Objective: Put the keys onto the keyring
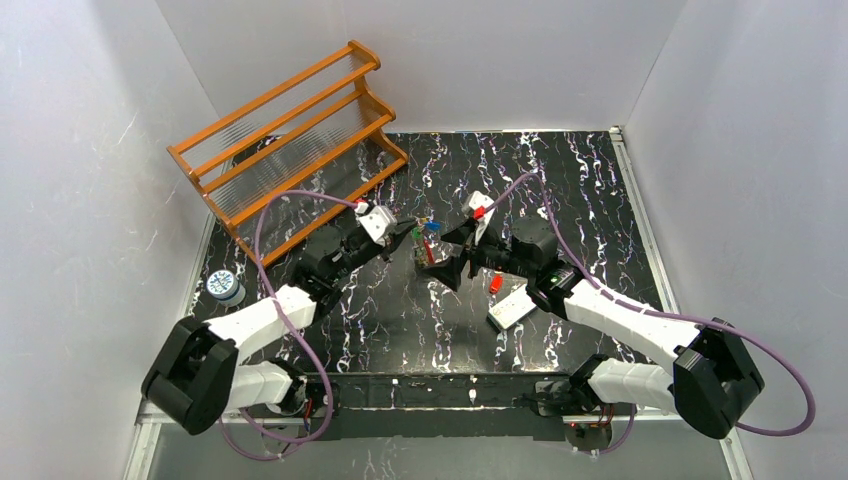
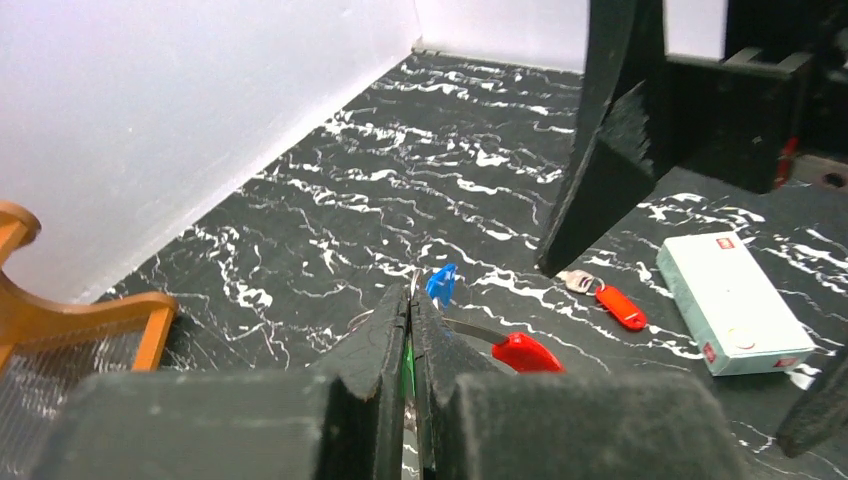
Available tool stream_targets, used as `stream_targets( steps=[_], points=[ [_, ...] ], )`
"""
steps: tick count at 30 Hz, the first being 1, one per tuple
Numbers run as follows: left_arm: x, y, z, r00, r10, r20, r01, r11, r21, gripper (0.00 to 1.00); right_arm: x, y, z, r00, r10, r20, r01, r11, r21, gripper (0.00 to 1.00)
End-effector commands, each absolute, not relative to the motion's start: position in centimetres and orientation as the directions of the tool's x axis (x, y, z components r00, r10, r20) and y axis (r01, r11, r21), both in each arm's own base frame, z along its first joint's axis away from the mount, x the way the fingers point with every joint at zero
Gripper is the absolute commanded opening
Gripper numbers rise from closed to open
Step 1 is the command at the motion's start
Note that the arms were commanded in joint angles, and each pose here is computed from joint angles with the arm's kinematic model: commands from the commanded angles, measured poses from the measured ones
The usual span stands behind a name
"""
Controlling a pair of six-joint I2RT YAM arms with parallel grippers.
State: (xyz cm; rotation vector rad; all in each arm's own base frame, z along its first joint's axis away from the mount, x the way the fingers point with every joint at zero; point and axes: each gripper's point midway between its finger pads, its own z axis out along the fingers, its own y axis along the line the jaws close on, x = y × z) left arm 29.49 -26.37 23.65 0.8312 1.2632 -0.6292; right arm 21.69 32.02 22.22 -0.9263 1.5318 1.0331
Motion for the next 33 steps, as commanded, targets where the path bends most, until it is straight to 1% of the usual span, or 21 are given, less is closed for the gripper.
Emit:
stream_targets(
  steps=[1, 4, 8, 16, 25, 27, 28, 31, 32, 33],
  points=[
    [30.8, -26.4, 24.1, 0.256, 0.014, -0.967, 0.764, 0.609, 0.211, 0.00, 23.4, 31.5, 22.8, -0.218, -0.023, -0.976, -0.883, 0.430, 0.188, 0.99],
    [30.4, -26.2, 21.2, 0.199, 0.027, -0.980, 0.775, 0.607, 0.174, 0.00, 23.8, 31.4, 22.1, -0.240, -0.041, -0.970, -0.871, 0.450, 0.196, 0.99],
    [29.5, -24.7, 18.6, 0.156, 0.045, -0.987, 0.754, 0.640, 0.148, 0.00, 24.4, 31.0, 21.6, -0.262, -0.031, -0.965, -0.843, 0.494, 0.213, 0.99],
    [26.2, -22.1, 16.5, 0.127, 0.036, -0.991, 0.739, 0.663, 0.119, 0.00, 25.2, 30.4, 21.1, -0.286, -0.015, -0.958, -0.810, 0.539, 0.233, 0.99],
    [24.3, -21.2, 16.0, 0.082, 0.016, -0.997, 0.747, 0.661, 0.072, 0.00, 25.8, 30.3, 20.3, -0.335, -0.023, -0.942, -0.782, 0.564, 0.265, 0.99],
    [24.2, -20.9, 15.8, 0.061, 0.020, -0.998, 0.741, 0.669, 0.059, 0.04, 25.9, 30.2, 20.1, -0.347, -0.022, -0.938, -0.774, 0.572, 0.273, 0.99],
    [24.1, -20.7, 15.8, 0.054, 0.022, -0.998, 0.739, 0.672, 0.055, 0.09, 26.0, 30.2, 20.0, -0.352, -0.023, -0.936, -0.769, 0.577, 0.275, 0.99],
    [23.3, -20.7, 16.7, 0.070, -0.007, -0.998, 0.750, 0.660, 0.048, 0.33, 26.1, 30.0, 19.8, -0.361, -0.022, -0.932, -0.760, 0.586, 0.280, 0.99],
    [23.0, -20.7, 17.1, 0.077, -0.014, -0.997, 0.756, 0.653, 0.049, 0.39, 26.2, 29.9, 19.8, -0.362, -0.023, -0.932, -0.757, 0.591, 0.280, 0.99],
    [22.8, -20.6, 17.4, 0.081, -0.017, -0.997, 0.759, 0.649, 0.051, 0.51, 26.3, 29.9, 19.7, -0.363, -0.023, -0.931, -0.755, 0.594, 0.280, 0.99]
  ],
)
